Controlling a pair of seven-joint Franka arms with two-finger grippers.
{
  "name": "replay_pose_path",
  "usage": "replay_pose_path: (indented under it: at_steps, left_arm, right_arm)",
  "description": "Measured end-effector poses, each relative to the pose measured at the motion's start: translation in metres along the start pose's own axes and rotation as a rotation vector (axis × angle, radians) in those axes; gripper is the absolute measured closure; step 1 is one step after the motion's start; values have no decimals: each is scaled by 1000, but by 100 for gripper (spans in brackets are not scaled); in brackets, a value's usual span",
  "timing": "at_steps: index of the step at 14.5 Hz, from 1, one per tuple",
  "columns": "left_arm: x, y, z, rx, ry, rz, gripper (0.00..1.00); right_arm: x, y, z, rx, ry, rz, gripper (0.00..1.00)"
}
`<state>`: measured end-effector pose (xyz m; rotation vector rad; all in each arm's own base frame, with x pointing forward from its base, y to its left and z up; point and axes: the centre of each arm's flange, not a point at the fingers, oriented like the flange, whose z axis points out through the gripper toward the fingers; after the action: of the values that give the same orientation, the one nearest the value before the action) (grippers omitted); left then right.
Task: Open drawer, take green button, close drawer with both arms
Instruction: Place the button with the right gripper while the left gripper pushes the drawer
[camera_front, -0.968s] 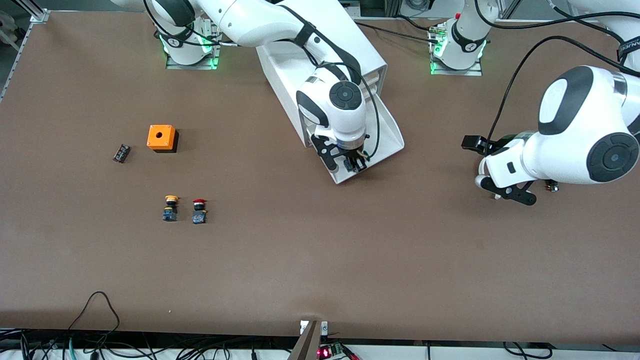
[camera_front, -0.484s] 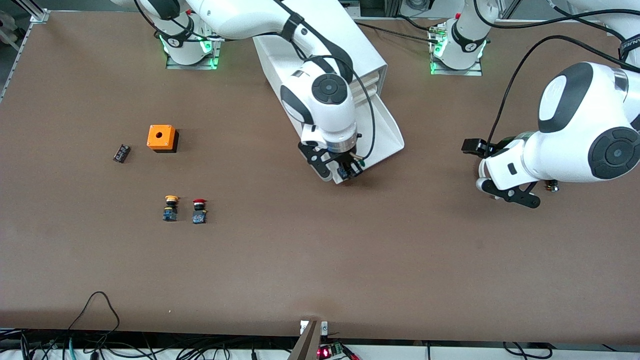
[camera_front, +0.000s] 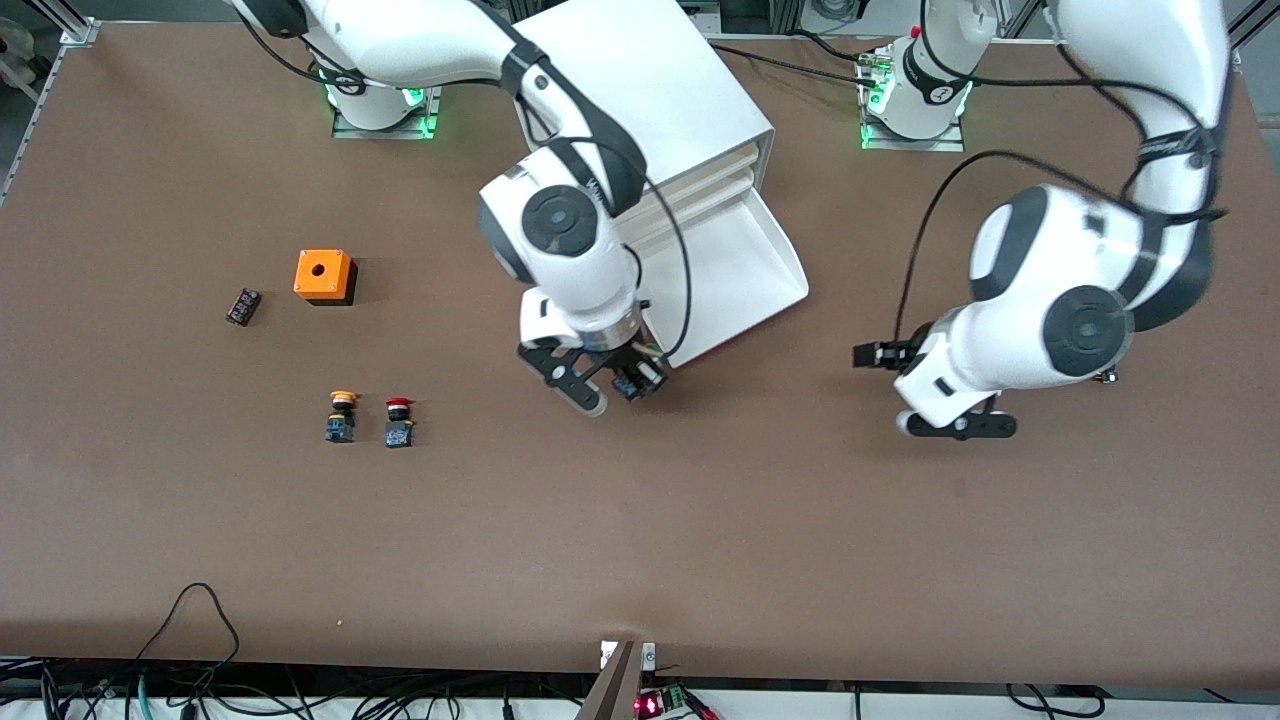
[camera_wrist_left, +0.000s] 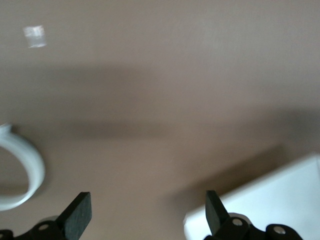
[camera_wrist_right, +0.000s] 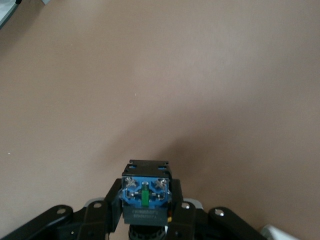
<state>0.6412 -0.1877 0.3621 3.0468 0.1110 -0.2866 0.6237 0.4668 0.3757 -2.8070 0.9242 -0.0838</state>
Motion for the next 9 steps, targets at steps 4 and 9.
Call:
replay_pose_path:
  at_steps: [4, 9]
  left_arm:
    - [-13, 23, 76, -51, 92, -133, 0]
    - [-57, 61, 137, -88, 112, -271, 0]
  right_arm:
    - [76, 44, -6, -33, -52, -231, 59]
    - [127, 98, -5, -67, -98, -481, 59]
